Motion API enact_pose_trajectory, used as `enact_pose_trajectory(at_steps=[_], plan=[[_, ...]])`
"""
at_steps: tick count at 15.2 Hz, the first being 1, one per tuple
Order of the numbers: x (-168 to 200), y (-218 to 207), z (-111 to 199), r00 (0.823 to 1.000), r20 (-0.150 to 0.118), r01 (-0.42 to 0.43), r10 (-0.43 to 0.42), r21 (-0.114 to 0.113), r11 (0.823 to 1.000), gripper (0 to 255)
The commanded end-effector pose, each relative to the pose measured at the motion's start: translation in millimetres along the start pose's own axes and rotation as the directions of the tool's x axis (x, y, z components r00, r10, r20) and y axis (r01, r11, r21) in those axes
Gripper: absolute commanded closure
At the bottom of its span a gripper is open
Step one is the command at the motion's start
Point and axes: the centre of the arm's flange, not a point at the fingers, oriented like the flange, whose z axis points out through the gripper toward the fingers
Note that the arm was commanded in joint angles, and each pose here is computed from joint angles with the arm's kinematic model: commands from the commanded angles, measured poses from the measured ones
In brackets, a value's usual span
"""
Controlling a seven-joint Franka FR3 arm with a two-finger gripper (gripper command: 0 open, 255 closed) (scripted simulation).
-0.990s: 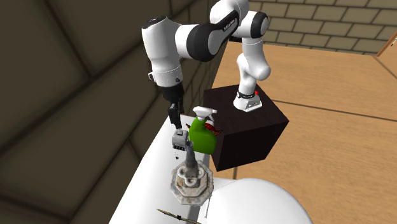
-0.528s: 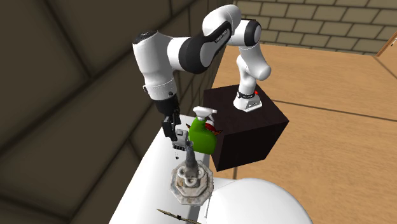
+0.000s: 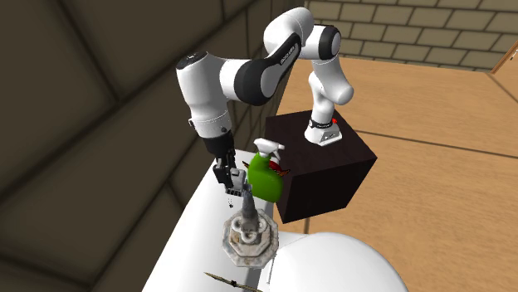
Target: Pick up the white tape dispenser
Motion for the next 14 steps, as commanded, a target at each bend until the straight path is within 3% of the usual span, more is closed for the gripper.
enact_pose_trajectory(at_steps=[1,7,14], plan=[[0,0,1,1.000,0.001,0.000,0.000,-0.001,1.000,255],[0,-1,1,1.000,0.001,0.000,0.000,-0.001,1.000,255],[-7,-8,-35,1.000,0.001,0.000,0.000,-0.001,1.000,255]])
